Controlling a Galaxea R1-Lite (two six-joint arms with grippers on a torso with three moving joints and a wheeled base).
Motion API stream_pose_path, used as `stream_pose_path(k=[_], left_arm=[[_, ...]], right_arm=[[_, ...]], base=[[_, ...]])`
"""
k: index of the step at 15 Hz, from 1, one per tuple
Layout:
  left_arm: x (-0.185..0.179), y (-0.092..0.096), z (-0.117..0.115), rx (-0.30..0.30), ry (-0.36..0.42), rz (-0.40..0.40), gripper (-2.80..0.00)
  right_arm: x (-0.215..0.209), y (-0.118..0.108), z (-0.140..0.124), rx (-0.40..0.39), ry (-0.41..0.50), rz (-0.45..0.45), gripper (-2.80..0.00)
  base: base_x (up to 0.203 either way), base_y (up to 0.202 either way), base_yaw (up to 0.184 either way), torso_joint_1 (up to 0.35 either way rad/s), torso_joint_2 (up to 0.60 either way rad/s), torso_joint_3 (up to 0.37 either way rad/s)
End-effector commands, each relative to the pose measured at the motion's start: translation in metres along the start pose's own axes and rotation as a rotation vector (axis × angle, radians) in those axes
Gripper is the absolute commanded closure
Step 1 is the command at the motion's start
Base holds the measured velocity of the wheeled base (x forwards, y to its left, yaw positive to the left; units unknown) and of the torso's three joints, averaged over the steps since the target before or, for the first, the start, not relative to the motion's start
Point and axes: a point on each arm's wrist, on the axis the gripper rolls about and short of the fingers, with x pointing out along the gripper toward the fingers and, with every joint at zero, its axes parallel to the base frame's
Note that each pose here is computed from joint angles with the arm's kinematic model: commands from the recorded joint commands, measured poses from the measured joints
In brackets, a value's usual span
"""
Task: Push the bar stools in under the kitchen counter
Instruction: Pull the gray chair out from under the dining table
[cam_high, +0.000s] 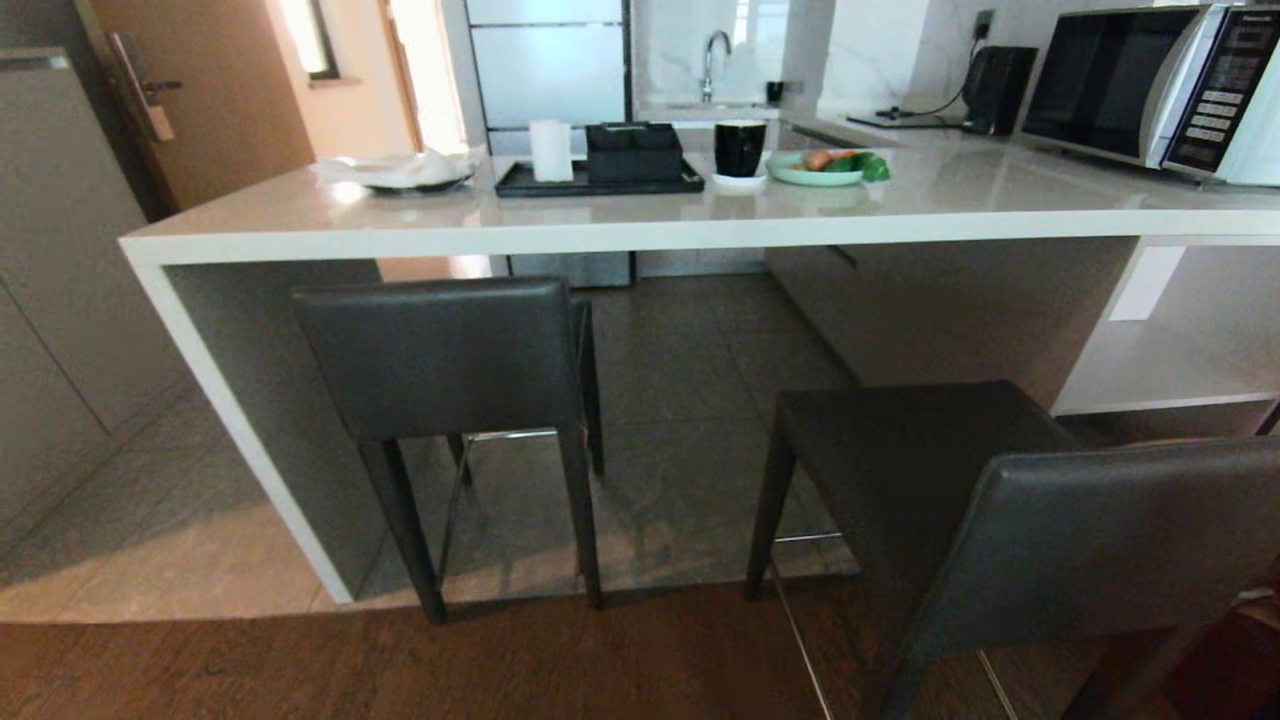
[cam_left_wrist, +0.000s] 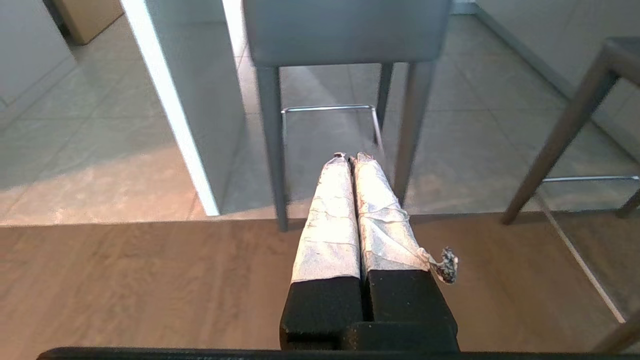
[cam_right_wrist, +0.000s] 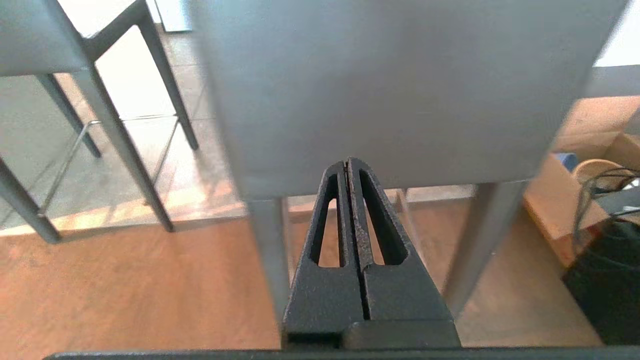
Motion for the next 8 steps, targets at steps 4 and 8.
stream_pose_path(k=[4,8], left_arm=[[0.0001,0.0000,0.0000,0.000,0.002,0.002,0.00],[0.0001,0.0000,0.0000,0.000,0.002,-0.001,0.00]], right_arm=[[-0.0001,0.0000,0.0002,-0.001,-0.001,0.001,0.00],[-0.0001,0.0000,0.0002,0.000,-0.001,0.001,0.00]], base=[[0.000,0.198,-0.003,-0.002,0.00,0.002],[0.000,0.195,-0.002,0.000,0.00,0.004]])
